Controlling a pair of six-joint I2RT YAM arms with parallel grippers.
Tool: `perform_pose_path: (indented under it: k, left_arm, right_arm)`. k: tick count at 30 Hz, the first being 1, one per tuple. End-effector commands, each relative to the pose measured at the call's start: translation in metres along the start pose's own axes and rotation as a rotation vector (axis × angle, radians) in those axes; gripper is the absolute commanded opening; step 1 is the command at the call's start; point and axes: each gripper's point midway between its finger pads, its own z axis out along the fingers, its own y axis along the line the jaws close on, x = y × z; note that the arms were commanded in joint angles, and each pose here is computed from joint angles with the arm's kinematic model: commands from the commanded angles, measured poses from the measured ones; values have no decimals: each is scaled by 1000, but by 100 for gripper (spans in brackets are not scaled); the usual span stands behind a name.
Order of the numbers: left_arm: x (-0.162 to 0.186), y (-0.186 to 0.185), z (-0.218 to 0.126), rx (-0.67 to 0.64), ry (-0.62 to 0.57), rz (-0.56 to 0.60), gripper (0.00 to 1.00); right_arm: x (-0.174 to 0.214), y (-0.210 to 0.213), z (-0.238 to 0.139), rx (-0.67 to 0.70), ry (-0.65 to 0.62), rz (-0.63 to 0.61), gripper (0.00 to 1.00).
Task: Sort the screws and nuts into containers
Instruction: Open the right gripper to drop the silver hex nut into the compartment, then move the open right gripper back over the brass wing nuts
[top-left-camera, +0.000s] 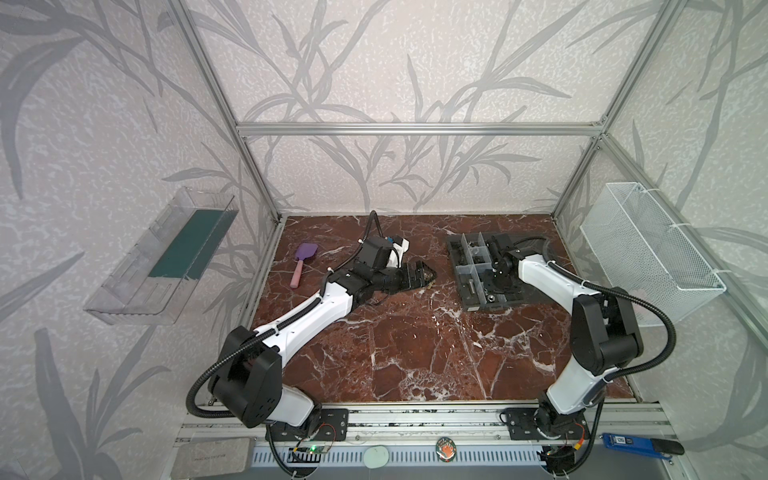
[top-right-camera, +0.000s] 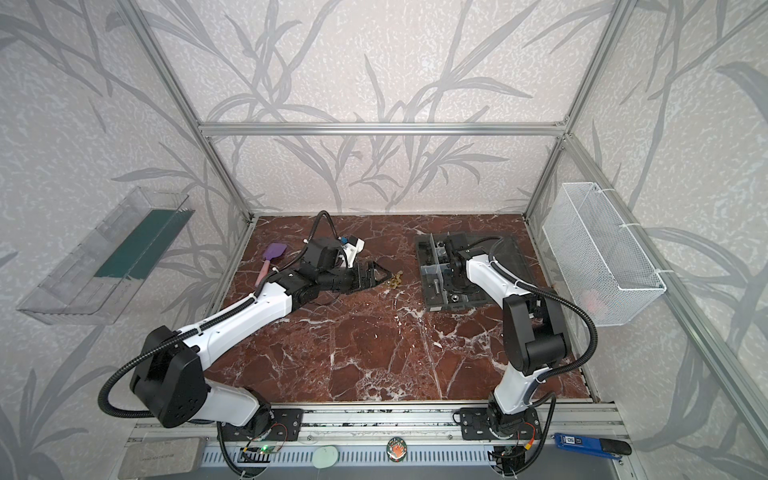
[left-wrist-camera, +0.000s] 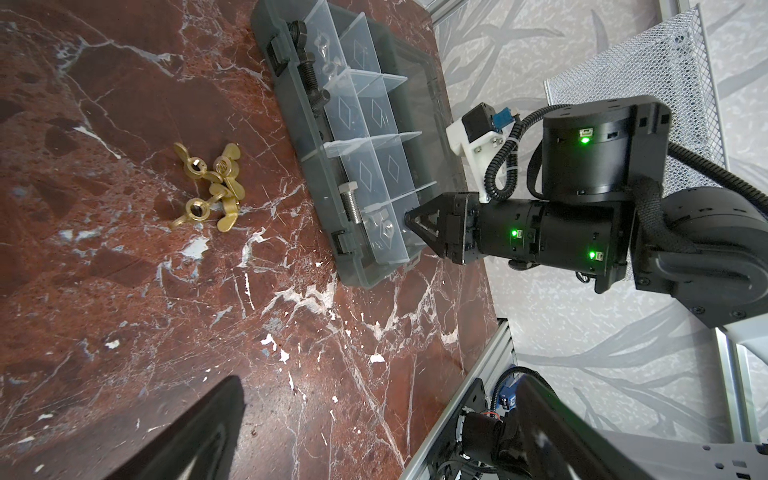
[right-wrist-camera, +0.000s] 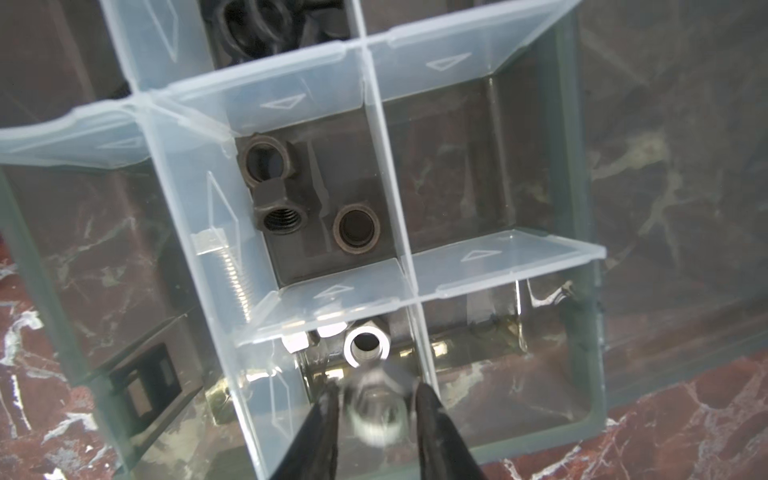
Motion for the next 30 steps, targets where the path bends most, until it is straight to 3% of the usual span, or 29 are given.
perform_pose_path:
  k: [1,7,13,22,30]
  left_arm:
    - [-10,-10,-3,5,-26,31,99]
    - [-13,-11,-4,2,-26,38,99]
    - [-19,-4,-13,-2,-51,20,99]
    - [-15,17,-36,-9,-93,-48,99]
    - [-10,30,-56,-28,-117,-69,99]
  right_arm:
    - [-18,9,-18,-29,-53,-32,37]
    - [-35,27,-45,-50,-107,-76,45]
    - [-52,83,-84,-168,-225,-151,51]
    - [-47,184,-49,-245,-147,-247,52]
    - [-44,239,1,-278,-55,-250,52]
